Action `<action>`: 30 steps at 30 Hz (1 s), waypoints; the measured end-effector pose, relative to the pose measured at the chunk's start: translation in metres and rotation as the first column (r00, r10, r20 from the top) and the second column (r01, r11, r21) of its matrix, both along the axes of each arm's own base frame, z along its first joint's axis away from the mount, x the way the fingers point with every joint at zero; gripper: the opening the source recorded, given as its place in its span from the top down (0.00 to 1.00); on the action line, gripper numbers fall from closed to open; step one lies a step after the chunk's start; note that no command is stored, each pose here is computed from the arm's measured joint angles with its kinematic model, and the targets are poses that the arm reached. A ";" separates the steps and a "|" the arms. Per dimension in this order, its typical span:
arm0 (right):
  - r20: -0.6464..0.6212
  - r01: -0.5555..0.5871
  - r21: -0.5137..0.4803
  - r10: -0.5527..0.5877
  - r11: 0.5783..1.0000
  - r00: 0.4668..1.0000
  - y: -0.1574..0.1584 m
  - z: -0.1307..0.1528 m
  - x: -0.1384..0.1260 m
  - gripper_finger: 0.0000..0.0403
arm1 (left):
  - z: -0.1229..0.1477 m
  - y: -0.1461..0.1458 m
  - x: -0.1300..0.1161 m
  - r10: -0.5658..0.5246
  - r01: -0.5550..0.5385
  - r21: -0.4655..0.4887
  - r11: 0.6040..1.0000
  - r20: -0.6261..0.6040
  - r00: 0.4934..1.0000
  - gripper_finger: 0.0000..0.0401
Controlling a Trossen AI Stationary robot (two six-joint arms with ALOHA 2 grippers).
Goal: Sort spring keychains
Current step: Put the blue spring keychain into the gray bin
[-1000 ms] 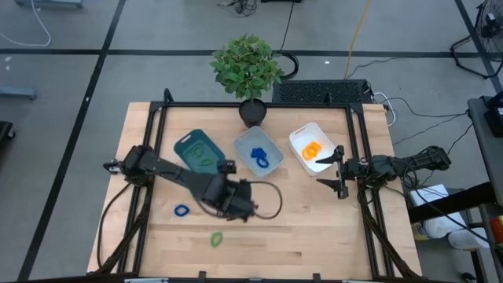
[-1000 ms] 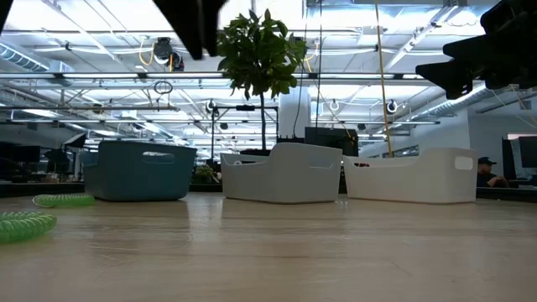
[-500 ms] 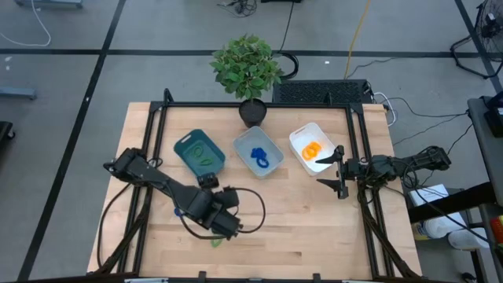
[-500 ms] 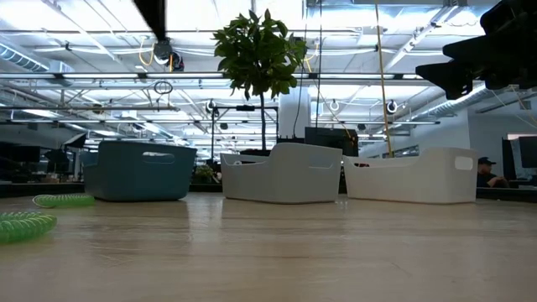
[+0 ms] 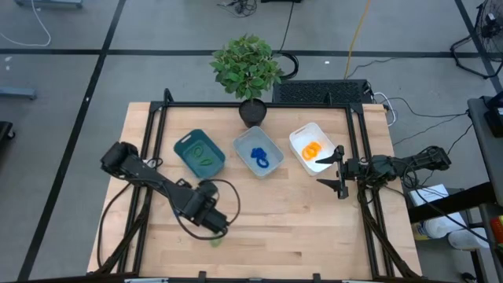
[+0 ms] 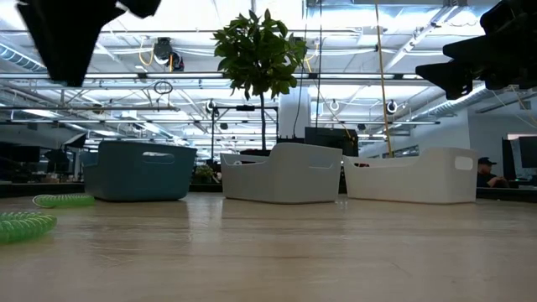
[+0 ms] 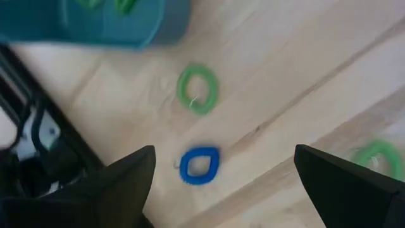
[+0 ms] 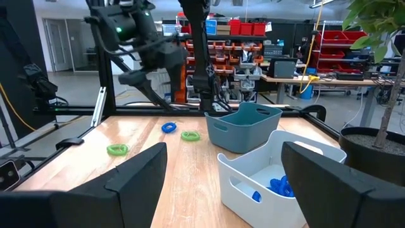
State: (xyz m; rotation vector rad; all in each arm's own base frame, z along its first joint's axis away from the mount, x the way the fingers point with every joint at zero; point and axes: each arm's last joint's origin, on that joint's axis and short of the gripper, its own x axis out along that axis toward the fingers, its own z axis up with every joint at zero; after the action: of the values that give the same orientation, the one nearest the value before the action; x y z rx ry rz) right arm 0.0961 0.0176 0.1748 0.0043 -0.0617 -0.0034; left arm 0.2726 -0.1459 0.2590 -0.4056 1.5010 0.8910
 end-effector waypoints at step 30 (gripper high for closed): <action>0.001 0.000 0.000 0.000 1.000 1.000 0.000 0.000 0.000 0.26 | -0.118 0.004 -0.065 0.261 -0.231 -0.268 0.935 0.082 0.962 0.04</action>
State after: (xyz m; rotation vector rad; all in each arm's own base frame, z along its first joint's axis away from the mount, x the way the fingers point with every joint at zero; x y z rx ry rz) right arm 0.0961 0.0176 0.1749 0.0047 -0.0632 -0.0038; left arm 0.2080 -0.1418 0.1409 -0.8384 1.4818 0.8531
